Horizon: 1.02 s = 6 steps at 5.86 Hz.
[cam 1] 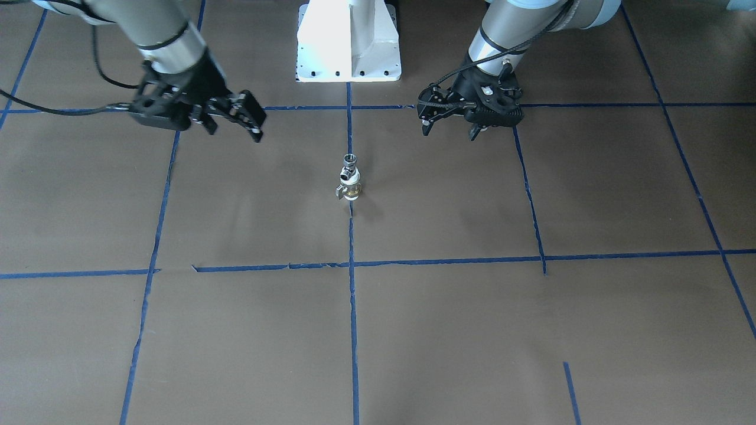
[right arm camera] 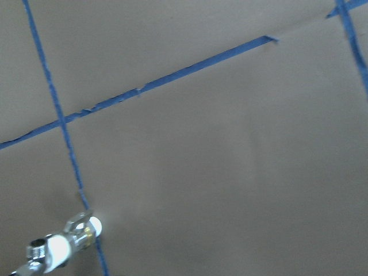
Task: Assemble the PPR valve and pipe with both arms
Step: 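Open the right gripper and withdraw both arms from the assembly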
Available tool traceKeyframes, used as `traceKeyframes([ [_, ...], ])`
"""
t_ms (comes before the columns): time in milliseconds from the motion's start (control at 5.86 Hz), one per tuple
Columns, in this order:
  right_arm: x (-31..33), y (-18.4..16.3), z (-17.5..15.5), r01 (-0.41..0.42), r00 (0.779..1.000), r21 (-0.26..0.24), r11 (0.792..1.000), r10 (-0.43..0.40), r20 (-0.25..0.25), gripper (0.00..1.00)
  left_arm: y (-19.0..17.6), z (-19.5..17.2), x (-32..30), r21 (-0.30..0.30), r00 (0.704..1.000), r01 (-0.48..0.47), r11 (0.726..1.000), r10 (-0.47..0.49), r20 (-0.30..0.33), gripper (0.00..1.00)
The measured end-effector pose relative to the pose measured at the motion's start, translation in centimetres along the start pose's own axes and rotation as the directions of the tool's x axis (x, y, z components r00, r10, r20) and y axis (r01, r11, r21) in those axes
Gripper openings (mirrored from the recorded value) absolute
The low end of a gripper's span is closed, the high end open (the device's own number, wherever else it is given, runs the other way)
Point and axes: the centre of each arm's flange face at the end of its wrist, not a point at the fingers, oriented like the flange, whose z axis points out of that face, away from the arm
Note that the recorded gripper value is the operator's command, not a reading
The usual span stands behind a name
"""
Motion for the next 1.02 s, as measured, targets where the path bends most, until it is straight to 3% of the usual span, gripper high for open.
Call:
traceKeyframes([
  [171,6.6,-2.5,-1.4,0.081,0.996,0.009,0.997,-0.081,-0.049,1.0,-0.1,-0.4,-3.5,-0.011,0.998,-0.052,0.999,0.052,0.03,1.0],
  [341,13.3,-5.5,-2.5,0.187,0.976,0.017,0.982,-0.184,-0.115,1.0,-0.6,-1.0,-7.6,-0.029,0.992,-0.105,0.994,0.106,0.062,1.0],
  [512,19.9,-9.2,-3.1,0.289,0.943,-0.011,0.957,-0.287,-0.169,1.0,-1.5,-2.0,-12.5,-0.047,0.979,-0.174,0.984,0.178,0.1,1.0],
  [854,33.2,-17.3,-4.2,0.454,0.87,-0.1,0.885,-0.465,-0.167,1.0,-3.2,-5.1,-23.7,-0.088,0.931,-0.308,0.947,0.32,0.176,1.0],
  [1024,38.4,-19.8,-5.4,0.507,0.842,-0.108,0.855,-0.518,-0.151,1.0,-4.0,-7.3,-29.3,-0.112,0.917,-0.345,0.932,0.36,0.169,1.0],
])
